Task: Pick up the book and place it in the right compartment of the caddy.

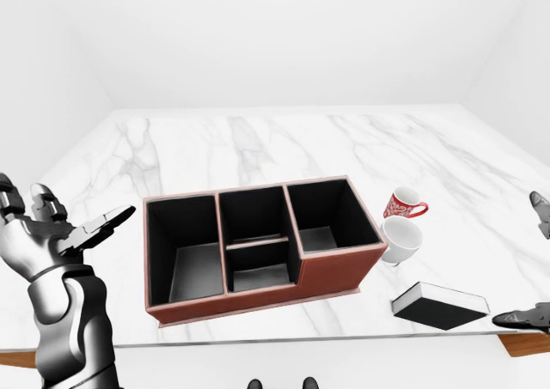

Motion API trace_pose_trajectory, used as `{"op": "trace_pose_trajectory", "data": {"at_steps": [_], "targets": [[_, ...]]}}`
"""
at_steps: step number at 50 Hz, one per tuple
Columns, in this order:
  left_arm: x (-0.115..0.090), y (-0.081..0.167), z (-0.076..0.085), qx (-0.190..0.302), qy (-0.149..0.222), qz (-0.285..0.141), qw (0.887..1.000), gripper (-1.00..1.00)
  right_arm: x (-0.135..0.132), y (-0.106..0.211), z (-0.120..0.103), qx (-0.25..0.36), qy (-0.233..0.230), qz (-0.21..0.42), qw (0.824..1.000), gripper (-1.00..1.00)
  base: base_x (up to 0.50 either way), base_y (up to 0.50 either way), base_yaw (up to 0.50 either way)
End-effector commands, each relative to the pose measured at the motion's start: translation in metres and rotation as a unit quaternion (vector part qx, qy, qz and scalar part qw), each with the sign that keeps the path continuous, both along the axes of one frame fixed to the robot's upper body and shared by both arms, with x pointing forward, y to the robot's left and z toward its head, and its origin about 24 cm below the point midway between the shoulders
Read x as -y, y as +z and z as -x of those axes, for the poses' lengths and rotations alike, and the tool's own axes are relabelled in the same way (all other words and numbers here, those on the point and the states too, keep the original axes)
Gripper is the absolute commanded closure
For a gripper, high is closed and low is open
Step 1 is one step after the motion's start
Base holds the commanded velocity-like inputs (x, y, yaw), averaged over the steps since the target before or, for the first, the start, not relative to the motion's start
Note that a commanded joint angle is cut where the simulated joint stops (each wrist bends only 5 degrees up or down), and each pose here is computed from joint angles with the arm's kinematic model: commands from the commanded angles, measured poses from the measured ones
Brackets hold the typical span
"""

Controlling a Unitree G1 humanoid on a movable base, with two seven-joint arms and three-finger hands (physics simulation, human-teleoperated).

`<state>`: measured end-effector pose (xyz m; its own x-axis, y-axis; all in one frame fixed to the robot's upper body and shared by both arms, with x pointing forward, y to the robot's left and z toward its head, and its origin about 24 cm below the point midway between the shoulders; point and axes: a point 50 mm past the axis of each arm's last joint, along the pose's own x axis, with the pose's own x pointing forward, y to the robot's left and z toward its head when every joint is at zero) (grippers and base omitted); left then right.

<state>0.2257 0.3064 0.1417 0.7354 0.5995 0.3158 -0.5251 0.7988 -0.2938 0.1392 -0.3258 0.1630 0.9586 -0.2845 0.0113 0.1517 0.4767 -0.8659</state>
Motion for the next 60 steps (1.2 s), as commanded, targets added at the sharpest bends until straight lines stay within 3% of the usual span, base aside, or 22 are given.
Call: {"op": "trace_pose_trajectory", "data": {"at_steps": [1, 4, 9, 26, 33, 34, 35, 38, 48, 60], "targets": [[0.002, 0.001, -0.001, -0.003, -0.001, -0.010, 1.000, -1.00, 0.038, -0.029, 0.068, -0.122, -0.174, 0.040, 0.976, -1.00, 0.00, 0.00, 0.00], [0.002, 0.001, -0.001, -0.003, -0.001, -0.011, 1.000, -1.00, 0.048, -0.047, 0.089, -0.156, -0.214, 0.005, 0.964, -1.00, 0.00, 0.00, 0.00], [0.002, 0.001, -0.001, -0.003, -0.001, -0.013, 1.000, -1.00, 0.057, -0.063, 0.102, -0.184, -0.245, -0.019, 0.952, -1.00, 0.00, 0.00, 0.00], [0.002, -0.001, -0.002, -0.006, 0.000, -0.014, 1.000, -1.00, 0.050, -0.098, 0.098, -0.267, -0.231, -0.041, 0.935, -1.00, 0.00, 0.00, 0.00], [0.003, -0.002, -0.003, -0.007, -0.001, -0.016, 1.000, -1.00, 0.050, -0.113, 0.084, -0.302, -0.201, -0.047, 0.931, -1.00, 0.00, 0.00, 0.00], [0.003, -0.003, -0.003, -0.007, -0.001, -0.016, 1.000, -1.00, 0.069, -0.113, 0.059, -0.311, -0.182, -0.040, 0.932, -1.00, 0.00, 0.00, 0.00], [0.002, -0.003, -0.003, -0.007, -0.001, -0.016, 1.000, -1.00, 0.070, -0.099, 0.050, -0.282, -0.169, -0.028, 0.944, -1.00, 0.00, 0.00, 0.00], [0.002, -0.002, -0.003, -0.007, 0.001, -0.017, 1.000, -1.00, 0.075, -0.081, 0.038, -0.263, -0.158, 0.004, 0.952, -1.00, 0.00, 0.00, 0.00], [0.002, -0.001, -0.002, -0.007, 0.001, -0.017, 1.000, -1.00, 0.075, -0.062, 0.031, -0.240, -0.153, 0.035, 0.958, -1.00, 0.00, 0.00, 0.00], [0.001, -0.001, -0.003, -0.008, 0.002, -0.018, 1.000, -1.00, 0.077, -0.067, 0.020, -0.257, -0.142, 0.036, 0.955, -1.00, 0.00, 0.00, 0.00]]}}
